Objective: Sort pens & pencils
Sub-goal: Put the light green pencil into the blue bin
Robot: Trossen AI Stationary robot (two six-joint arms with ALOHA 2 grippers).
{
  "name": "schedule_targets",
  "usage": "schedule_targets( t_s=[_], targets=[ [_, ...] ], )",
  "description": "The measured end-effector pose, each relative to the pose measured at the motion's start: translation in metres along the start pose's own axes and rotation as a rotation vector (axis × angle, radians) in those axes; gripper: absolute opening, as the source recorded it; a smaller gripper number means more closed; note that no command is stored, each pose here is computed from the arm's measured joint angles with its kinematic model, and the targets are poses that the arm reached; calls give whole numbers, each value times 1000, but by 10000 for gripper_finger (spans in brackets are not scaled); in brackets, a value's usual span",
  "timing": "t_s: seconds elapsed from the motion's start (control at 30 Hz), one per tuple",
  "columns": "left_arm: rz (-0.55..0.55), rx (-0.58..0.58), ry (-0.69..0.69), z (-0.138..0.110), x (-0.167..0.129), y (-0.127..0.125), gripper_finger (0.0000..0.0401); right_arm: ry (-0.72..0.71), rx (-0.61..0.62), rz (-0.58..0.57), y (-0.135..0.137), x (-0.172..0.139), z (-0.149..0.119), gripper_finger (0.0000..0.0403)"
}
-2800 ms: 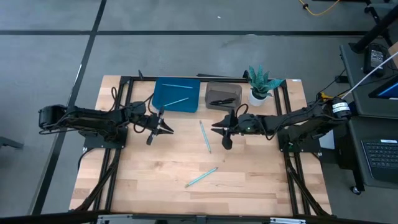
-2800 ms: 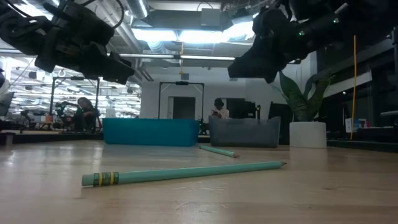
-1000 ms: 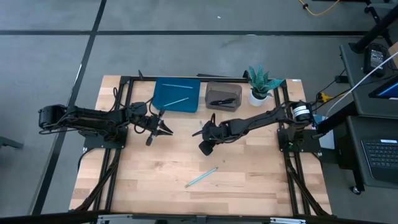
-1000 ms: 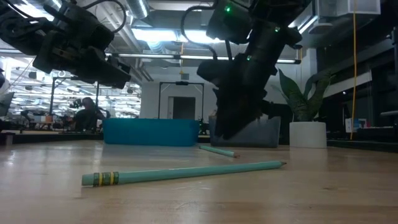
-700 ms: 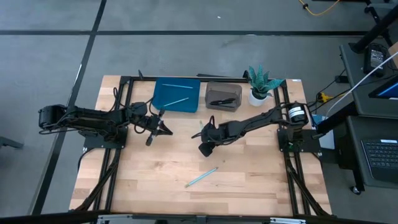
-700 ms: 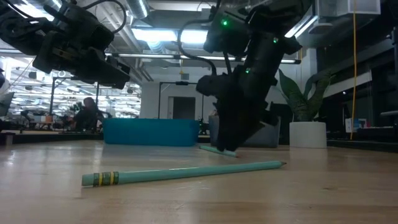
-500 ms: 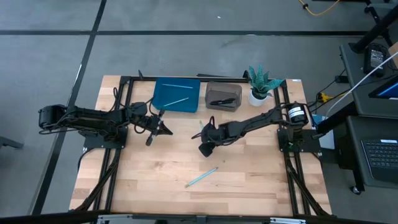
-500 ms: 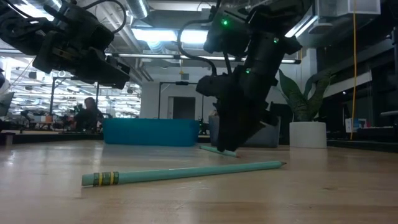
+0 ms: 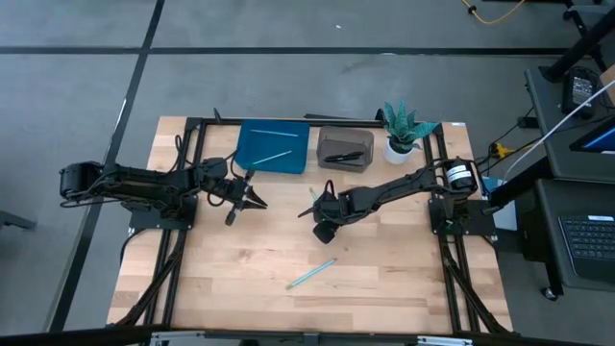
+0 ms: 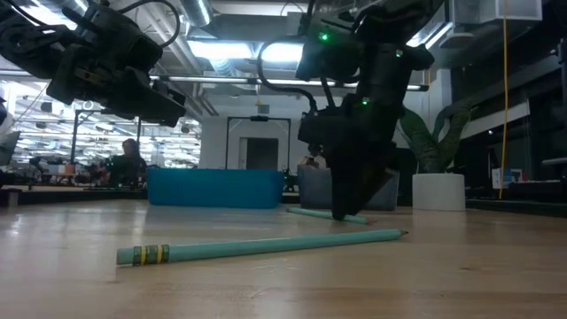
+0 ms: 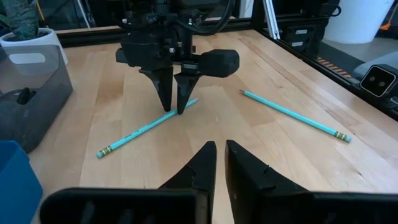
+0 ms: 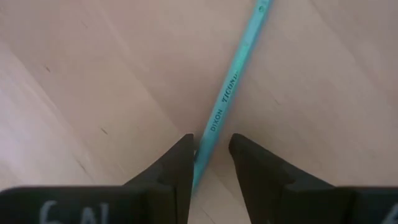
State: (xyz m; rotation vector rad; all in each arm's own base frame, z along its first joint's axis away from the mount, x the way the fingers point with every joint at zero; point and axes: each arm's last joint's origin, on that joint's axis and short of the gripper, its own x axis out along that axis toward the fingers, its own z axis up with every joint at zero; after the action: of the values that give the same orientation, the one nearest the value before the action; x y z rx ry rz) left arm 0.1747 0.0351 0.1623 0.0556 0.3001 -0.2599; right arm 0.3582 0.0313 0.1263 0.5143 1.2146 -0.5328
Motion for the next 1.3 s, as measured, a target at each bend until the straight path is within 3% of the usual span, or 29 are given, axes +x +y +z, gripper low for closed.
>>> schedule_targets(
  t_s=[0.37,0.63,0.83,1.3],
  targets=[
    [0,1,0,0,0,0,17,30,-57,-35,-4,0,-3,114],
    [0,1,-1,0,0,0,1,36,-88,-40,-5,1,-3,60],
    [1,2,-1,0,0,0,12,37,-90,-39,-5,1,-3,32],
    [1,2,-1,0,0,0,24,33,-112,-29,-4,2,-3,31]
  ],
)
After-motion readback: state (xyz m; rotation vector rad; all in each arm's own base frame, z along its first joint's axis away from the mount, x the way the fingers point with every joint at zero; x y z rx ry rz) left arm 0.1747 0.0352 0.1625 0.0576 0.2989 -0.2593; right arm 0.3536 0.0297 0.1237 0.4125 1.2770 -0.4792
